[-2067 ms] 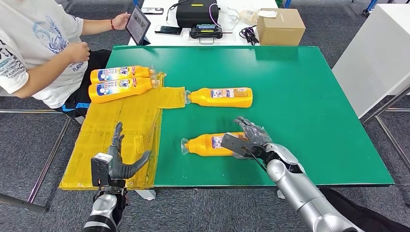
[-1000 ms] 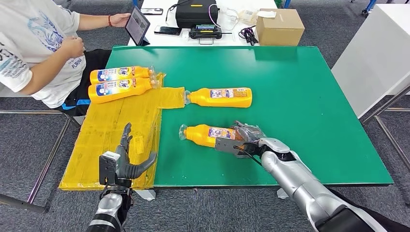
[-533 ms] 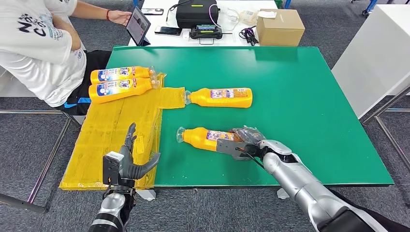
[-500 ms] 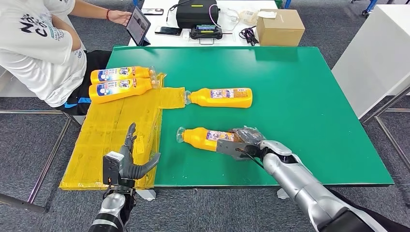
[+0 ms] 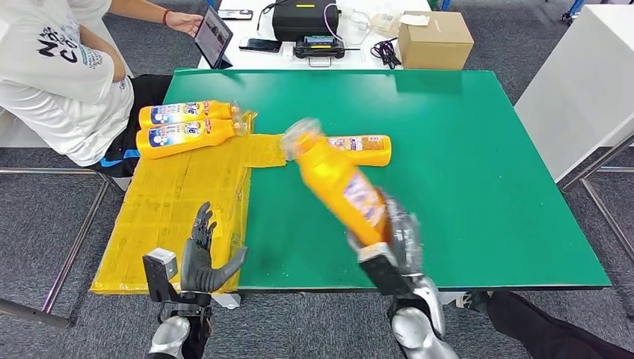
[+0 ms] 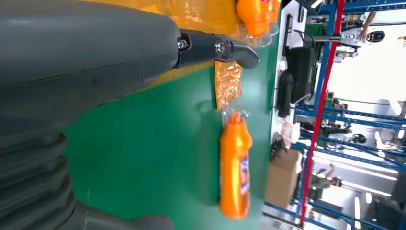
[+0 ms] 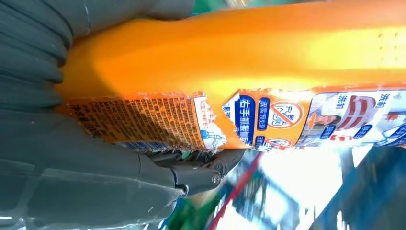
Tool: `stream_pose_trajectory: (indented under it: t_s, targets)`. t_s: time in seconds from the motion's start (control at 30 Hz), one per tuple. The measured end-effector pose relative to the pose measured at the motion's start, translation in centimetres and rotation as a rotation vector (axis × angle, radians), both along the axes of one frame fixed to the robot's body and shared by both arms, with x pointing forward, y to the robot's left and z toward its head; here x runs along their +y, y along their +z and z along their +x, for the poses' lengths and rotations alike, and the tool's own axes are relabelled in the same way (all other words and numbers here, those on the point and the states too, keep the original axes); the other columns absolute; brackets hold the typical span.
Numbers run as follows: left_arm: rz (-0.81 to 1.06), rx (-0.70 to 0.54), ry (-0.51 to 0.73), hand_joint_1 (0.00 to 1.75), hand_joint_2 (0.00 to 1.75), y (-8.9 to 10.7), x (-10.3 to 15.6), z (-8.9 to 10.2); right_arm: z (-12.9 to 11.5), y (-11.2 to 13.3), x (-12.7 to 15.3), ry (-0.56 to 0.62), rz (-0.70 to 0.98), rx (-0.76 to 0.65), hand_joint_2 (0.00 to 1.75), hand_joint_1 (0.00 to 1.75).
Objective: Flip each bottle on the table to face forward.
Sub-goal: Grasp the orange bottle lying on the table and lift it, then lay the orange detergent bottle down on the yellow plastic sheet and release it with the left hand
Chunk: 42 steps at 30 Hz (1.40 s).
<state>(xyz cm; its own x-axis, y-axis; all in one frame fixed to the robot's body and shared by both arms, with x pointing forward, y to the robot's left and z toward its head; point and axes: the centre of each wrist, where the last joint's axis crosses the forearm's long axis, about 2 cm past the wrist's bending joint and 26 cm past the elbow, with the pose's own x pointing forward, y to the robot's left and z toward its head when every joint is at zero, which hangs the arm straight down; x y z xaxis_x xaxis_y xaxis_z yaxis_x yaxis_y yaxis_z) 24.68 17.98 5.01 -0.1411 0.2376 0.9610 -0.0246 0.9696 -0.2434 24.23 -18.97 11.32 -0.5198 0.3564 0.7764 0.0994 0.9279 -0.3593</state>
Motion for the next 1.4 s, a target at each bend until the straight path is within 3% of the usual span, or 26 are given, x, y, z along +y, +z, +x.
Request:
stream_pose_trajectory:
  t_s: [0.17, 0.37, 0.53, 1.0, 1.4]
  targets:
    - [-0.059, -0.026, -0.019, 0.0, 1.75, 1.2, -0.3, -0.4, -1.4, 1.8, -0.6, -0.119, 0.092, -0.088, 1.75, 1.75]
    - [-0.157, -0.036, -0.071, 0.0, 1.75, 2.0, -0.7, -0.5, -2.0, 2.3, -0.9, -0.152, 0.136, -0.105, 1.75, 1.75]
    - [-0.396, -0.026, -0.202, 0.0, 1.75, 2.5, -1.5, -1.1, -2.0, 1.2, -0.4, -0.032, 0.175, -0.017, 1.75, 1.75]
    - [-0.283, -0.063, -0.251, 0.0, 1.75, 3.4, -2.8, -1.4, -3.8, -3.6, 7.9, 0.283, 0.111, 0.2, 1.75, 1.75]
    - [-0.474, 0.032, -0.387, 0.0, 1.75, 2.5, -2.9, -1.6, -4.0, -5.7, 11.6, 0.472, -0.006, 0.286, 1.75, 1.75]
